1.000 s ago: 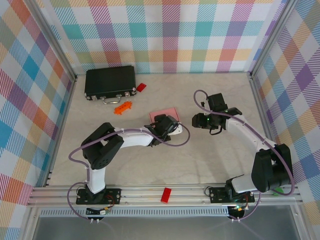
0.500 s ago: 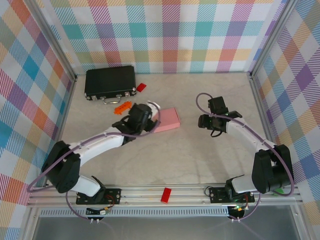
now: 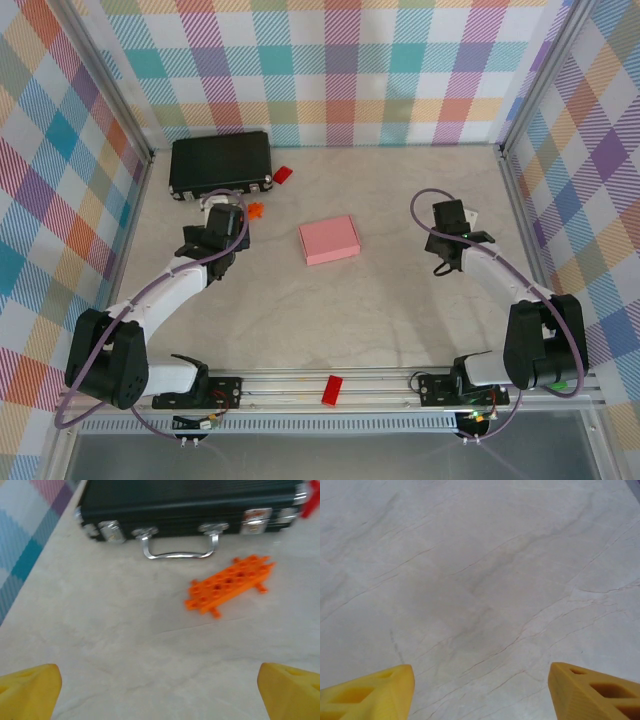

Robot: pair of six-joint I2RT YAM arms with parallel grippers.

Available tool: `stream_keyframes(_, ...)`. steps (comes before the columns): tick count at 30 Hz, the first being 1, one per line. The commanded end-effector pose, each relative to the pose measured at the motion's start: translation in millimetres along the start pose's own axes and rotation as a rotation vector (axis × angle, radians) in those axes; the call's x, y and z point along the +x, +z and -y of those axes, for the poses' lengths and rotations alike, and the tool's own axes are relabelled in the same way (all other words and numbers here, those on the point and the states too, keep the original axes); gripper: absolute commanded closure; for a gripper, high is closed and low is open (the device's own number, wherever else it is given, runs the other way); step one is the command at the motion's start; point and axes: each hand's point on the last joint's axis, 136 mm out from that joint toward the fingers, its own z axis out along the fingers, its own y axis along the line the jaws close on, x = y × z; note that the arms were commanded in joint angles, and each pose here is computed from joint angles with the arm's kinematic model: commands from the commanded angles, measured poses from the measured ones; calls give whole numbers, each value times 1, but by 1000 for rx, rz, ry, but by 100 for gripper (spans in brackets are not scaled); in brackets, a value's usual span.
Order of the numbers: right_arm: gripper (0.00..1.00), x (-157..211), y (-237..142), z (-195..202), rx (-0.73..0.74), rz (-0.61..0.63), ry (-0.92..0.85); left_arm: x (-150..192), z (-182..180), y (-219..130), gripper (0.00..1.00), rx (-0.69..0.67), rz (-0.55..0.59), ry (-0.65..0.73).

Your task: Fold the paper box

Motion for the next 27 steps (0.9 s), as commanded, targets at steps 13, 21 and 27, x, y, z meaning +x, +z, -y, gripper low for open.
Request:
stream_keyframes(13, 17, -42, 20, -28, -368, 346, -36, 21, -17, 57, 0, 140, 124, -108)
stream_keyframes(21, 15, -39, 21, -38, -448, 427, -130, 17, 6, 61, 0, 356, 264, -147)
stream_keyframes(27, 15, -37, 15, -40, -483, 551, -157, 21, 11, 61, 0, 383, 279, -136)
